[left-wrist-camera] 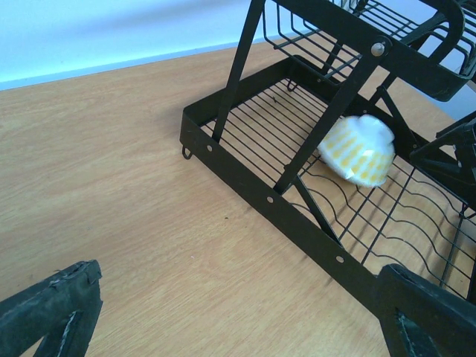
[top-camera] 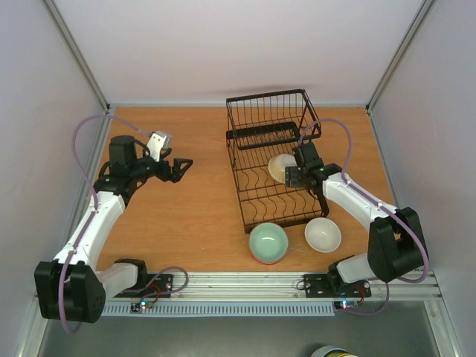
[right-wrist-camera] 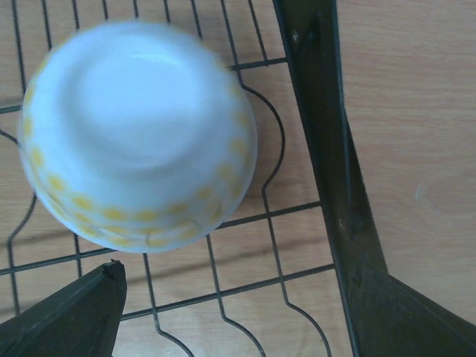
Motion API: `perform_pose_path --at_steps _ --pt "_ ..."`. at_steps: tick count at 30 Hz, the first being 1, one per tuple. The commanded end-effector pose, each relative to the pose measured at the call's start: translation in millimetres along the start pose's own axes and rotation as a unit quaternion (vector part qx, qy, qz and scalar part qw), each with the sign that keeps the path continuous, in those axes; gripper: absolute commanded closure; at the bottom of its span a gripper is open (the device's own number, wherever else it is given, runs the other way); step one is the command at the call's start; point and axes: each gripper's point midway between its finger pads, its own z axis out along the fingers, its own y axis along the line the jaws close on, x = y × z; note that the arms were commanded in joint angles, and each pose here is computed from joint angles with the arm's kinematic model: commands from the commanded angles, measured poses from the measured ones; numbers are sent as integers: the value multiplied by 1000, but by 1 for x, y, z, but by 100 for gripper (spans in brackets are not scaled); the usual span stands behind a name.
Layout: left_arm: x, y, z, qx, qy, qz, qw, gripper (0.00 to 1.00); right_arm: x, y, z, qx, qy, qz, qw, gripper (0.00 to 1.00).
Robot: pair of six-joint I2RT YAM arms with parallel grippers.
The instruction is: Load the bowls into the dish rack
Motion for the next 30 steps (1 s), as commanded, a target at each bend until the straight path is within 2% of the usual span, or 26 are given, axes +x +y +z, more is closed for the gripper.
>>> perform_pose_path --at_steps 1,6,9,14,20,30 --pt "-6 3 1 1 -14 5 1000 1 -1 -13 -5 36 -3 14 999 17" --pt "-6 3 2 1 -13 6 1000 1 -3 -6 -7 22 -10 3 1000 17" --pt "-6 3 2 2 -13 5 1000 1 -6 15 -13 31 -24 -58 998 17" --pt "-6 3 2 2 -13 5 1000 1 -12 61 -21 65 -51 -175 981 17" --pt "-6 3 1 -2 -14 8 1000 1 -13 95 -19 73 -68 -229 968 17" --pt "-5 3 2 -1 -12 6 1000 1 -9 124 15 156 -77 -307 936 17"
